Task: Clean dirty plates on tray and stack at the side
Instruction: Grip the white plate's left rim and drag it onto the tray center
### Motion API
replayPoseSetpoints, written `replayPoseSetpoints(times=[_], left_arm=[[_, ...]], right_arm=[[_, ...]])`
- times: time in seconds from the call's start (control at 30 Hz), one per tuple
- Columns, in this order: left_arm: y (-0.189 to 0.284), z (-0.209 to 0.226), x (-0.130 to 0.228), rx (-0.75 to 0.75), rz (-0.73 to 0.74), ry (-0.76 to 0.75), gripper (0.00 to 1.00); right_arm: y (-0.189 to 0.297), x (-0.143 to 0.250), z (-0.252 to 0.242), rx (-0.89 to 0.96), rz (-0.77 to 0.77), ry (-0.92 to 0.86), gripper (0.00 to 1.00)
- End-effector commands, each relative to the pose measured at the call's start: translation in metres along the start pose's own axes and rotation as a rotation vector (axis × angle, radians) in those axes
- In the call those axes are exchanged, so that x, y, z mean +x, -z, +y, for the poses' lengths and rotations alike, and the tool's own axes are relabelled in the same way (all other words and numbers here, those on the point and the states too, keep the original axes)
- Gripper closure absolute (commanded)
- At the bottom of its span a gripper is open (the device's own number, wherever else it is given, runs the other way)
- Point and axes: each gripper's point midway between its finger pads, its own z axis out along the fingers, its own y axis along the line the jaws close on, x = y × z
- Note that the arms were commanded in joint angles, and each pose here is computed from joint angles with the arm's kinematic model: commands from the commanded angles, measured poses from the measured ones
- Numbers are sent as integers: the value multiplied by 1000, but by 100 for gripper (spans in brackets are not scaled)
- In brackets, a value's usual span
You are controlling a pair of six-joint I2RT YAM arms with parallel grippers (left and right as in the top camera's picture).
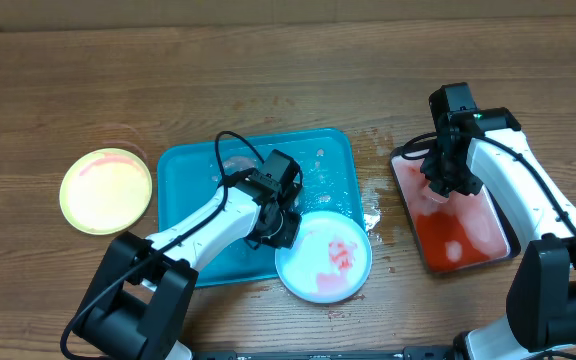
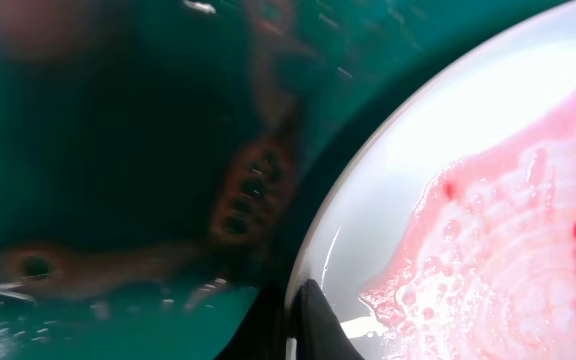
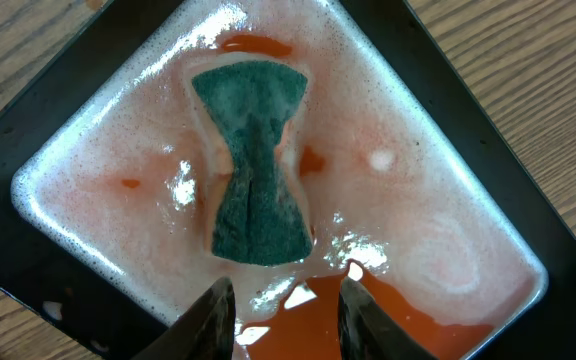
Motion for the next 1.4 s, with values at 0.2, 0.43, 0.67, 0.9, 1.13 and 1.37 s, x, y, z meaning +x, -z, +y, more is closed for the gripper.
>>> replayPoseSetpoints(times=[0.2,0.43,0.67,0.9,1.13,1.37], left_arm=[[8,91,-5,-281,-93,587,96],[14,119,-3,-316,-109,724,91],[13,116,-1,-303,-82,630,9],[12,114,-3,-286,-85,626,0],[12,113,-3,-280,-80,626,0],[12,114,-1,-290,-76,626,0]], right_arm=[[1,-3,0,-5,-10,-8,65],[1,-4,1,-9,-16,-9,65],[2,-6,2,-17,-26,-12,62],[2,-7,3,-18,-27,-12,60],[2,-7,3,-18,-27,-12,58],[2,-7,3,-18,-27,-12,57]])
